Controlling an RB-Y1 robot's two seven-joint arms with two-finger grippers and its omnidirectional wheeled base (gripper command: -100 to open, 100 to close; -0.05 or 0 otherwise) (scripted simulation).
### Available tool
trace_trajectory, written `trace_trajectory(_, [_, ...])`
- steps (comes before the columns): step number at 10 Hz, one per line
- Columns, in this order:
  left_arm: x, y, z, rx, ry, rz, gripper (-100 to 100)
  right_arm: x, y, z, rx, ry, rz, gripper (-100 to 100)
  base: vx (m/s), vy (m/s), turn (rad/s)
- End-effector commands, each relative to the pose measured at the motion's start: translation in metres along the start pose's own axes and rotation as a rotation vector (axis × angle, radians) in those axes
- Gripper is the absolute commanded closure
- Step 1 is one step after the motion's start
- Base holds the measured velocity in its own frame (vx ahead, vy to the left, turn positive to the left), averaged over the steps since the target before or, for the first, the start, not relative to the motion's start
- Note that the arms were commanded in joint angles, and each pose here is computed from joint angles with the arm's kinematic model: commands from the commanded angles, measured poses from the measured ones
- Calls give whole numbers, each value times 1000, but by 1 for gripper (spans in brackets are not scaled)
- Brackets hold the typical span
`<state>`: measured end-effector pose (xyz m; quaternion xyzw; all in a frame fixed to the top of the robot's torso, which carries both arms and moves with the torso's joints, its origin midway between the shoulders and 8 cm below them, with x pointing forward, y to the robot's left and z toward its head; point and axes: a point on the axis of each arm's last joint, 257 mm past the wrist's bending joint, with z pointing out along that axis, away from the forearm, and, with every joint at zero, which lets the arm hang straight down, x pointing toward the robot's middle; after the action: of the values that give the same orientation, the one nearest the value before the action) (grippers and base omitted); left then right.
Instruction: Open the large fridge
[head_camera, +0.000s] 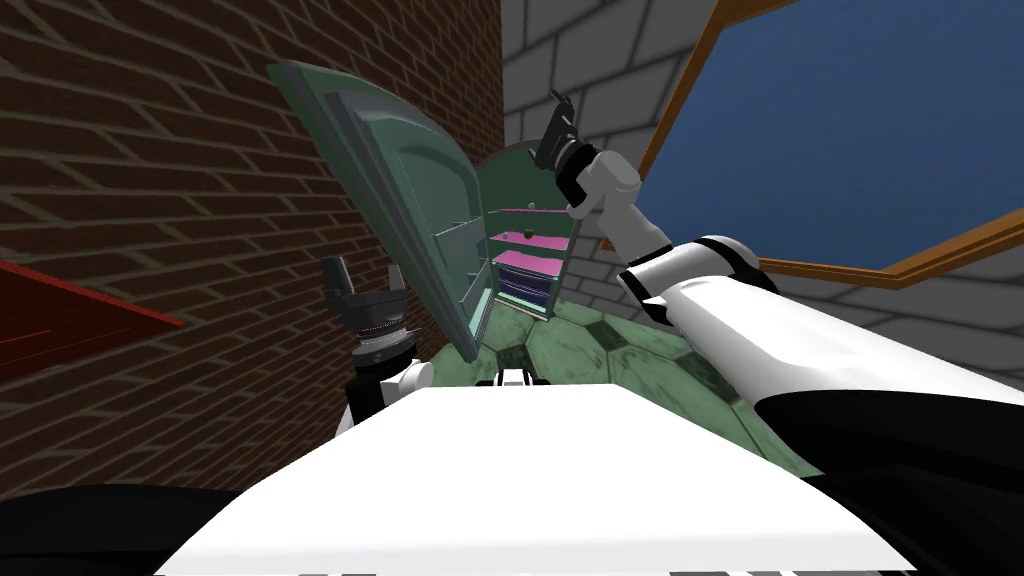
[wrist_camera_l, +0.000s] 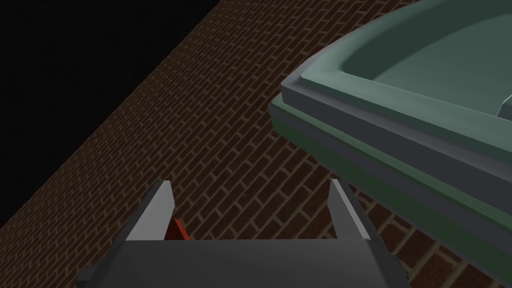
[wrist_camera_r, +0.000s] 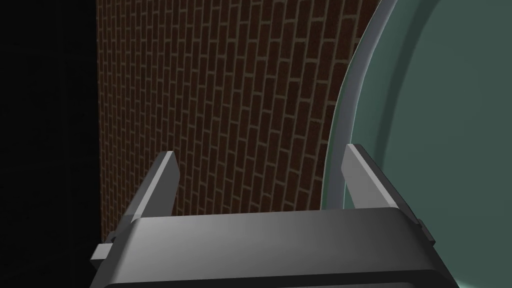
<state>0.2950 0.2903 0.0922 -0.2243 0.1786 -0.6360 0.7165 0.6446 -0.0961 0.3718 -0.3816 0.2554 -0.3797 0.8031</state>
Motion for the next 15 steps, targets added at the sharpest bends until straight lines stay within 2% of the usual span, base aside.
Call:
trace_trajectory(1, [0, 0, 0, 0, 0, 0, 0, 5, 8, 3, -18, 0, 9, -100, -1, -3, 18])
trace_trajectory(2, [0, 0, 0, 0, 0, 0, 0, 5, 8, 3, -18, 0, -3, -100, 0, 0, 0])
trace_trajectory(3, [0, 0, 0, 0, 0, 0, 0, -34, 36, 16, -80, -73, 6, -100, 3, 15, -318])
trace_trajectory(4, [0, 0, 0, 0, 0, 0, 0, -51, 52, 22, -112, -105, 3, -100, 3, 31, -475])
trace_trajectory(5, [0, 0, 0, 0, 0, 0, 0, -69, 43, 26, -106, -133, 23, -100, -1, 23, -107])
trace_trajectory(6, [0, 0, 0, 0, 0, 0, 0, -56, 48, 27, -121, -108, 27, -100, 1, 4, 77])
trace_trajectory(7, [0, 0, 0, 0, 0, 0, 0, -50, 51, 26, -125, -97, -4, -100, -1, -2, 27])
trace_trajectory(8, [0, 0, 0, 0, 0, 0, 0, -93, 78, 34, -192, -171, 2, -100, -2, 15, -303])
trace_trajectory(9, [0, 0, 0, 0, 0, 0, 0, -107, 90, 34, -226, -199, -8, -100, 1, 27, -426])
trace_trajectory(10, [0, 0, 0, 0, 0, 0, 0, -127, 89, 39, -234, -226, 12, -100, 1, 18, -145])
trace_trajectory(11, [0, 0, 0, 0, 0, 0, 0, -121, 89, 40, -240, -212, 6, -100, 1, 5, 38])
trace_trajectory(12, [0, 0, 0, 0, 0, 0, 0, -107, 94, 40, -250, -186, -24, -100, -1, 0, 30])
trace_trajectory(13, [0, 0, 0, 0, 0, 0, 0, -103, 96, 40, -253, -179, -31, -100, 0, 0, 0])
trace_trajectory(14, [0, 0, 0, 0, 0, 0, 0, -107, 94, 40, -250, -187, -23, -100, 0, 0, 0])
trace_trajectory(15, [0, 0, 0, 0, 0, 0, 0, -106, 77, 45, -252, -193, -22, -100, 20, 40, -49])
